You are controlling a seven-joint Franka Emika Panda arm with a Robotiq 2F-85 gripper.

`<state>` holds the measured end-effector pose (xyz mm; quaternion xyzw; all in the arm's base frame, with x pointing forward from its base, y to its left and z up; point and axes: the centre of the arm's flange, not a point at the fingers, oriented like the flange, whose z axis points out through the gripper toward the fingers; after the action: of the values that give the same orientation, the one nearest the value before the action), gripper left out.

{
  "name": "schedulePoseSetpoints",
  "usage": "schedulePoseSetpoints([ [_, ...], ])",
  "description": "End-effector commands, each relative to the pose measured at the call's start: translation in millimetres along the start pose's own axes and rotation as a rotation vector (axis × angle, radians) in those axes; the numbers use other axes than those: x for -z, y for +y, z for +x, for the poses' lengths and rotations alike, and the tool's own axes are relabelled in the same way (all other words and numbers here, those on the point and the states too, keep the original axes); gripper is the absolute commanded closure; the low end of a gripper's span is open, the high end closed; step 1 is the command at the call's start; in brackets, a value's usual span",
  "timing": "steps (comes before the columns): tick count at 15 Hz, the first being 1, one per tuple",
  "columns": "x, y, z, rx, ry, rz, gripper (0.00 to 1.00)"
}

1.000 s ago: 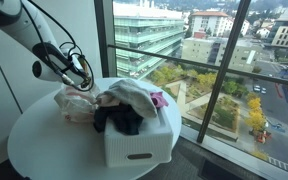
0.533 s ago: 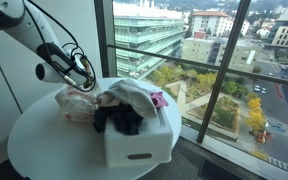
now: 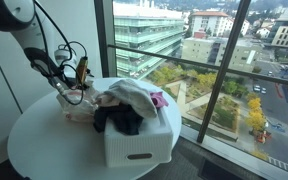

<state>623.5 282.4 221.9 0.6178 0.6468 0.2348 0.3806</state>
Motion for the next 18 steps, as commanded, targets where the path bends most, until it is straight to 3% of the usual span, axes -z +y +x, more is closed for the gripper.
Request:
schedulePoseSetpoints([
  [1,27,29,8,-0.04,0.026,-0.005,0.0],
  [7,43,54,14,0.012,0.085,-0.206,0.0],
  [8,47,58,14,-0.005,0.085,-0.208,0.0],
  [10,61,63,14,-0.059,0.075,-0.127,0.0],
  [13,84,74,12,-0.097,-0.007,-0.107,0.0],
  [16,107,86,-2,-0.136,-0.143,-0.092,0.0],
  [18,121,89,-15,-0.17,-0.244,-0.039,0.0],
])
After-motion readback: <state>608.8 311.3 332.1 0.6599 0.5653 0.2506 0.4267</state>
